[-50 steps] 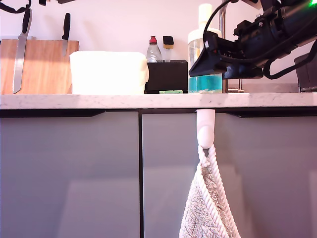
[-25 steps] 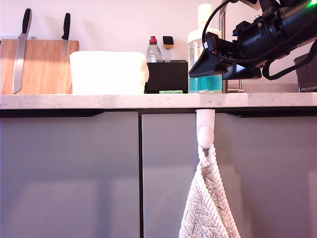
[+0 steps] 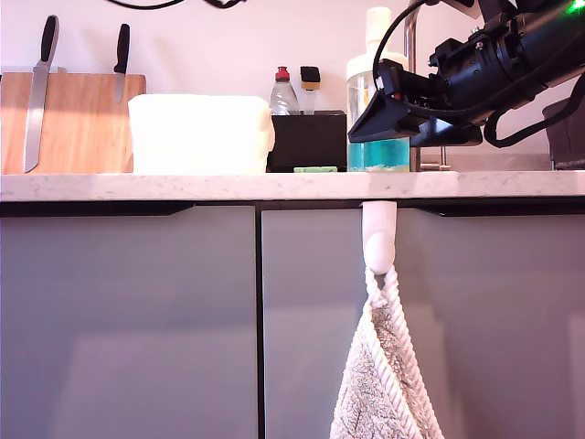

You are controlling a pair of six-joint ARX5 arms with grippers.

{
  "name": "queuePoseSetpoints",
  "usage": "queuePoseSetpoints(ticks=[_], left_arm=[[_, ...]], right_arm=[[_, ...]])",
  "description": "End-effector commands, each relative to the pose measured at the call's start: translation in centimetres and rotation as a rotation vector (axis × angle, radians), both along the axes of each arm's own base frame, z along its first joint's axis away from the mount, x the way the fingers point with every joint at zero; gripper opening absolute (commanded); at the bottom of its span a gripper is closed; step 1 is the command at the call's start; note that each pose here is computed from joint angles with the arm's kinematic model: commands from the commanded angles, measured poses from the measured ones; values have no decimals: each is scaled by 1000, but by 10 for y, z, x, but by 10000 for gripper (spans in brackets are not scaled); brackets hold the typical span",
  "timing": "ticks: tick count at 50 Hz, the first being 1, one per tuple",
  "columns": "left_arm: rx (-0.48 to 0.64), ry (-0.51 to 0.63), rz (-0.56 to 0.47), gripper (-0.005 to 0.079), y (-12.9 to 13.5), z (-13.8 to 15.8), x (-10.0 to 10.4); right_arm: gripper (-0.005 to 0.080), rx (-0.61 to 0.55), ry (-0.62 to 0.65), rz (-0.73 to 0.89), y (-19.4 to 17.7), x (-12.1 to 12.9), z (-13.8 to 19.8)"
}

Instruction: Press the soap dispenser from the top, so some soap is dispensed

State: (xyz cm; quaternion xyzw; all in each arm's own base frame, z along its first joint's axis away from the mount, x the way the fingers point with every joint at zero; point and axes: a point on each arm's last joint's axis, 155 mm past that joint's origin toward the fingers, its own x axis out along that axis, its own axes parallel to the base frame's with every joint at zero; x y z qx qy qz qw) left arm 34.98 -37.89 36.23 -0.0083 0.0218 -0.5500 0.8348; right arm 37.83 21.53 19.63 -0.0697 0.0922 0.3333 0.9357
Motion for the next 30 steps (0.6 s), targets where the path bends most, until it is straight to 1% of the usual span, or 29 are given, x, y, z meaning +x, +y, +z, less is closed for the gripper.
queuePoseSetpoints(ticks=[1, 12, 15, 30], left_arm=[[13, 9, -15, 70, -9, -9, 1], [34, -6, -33, 70, -18, -19, -1], [46, -21, -35, 70, -20, -22, 0], [74, -7, -33, 70, -28, -39, 11]], right_arm=[[406, 4, -11, 4, 3, 2, 4], [406, 4, -11, 4, 3, 2, 4], [406, 4, -11, 4, 3, 2, 4], [405, 4, -9, 4, 3, 2, 3]])
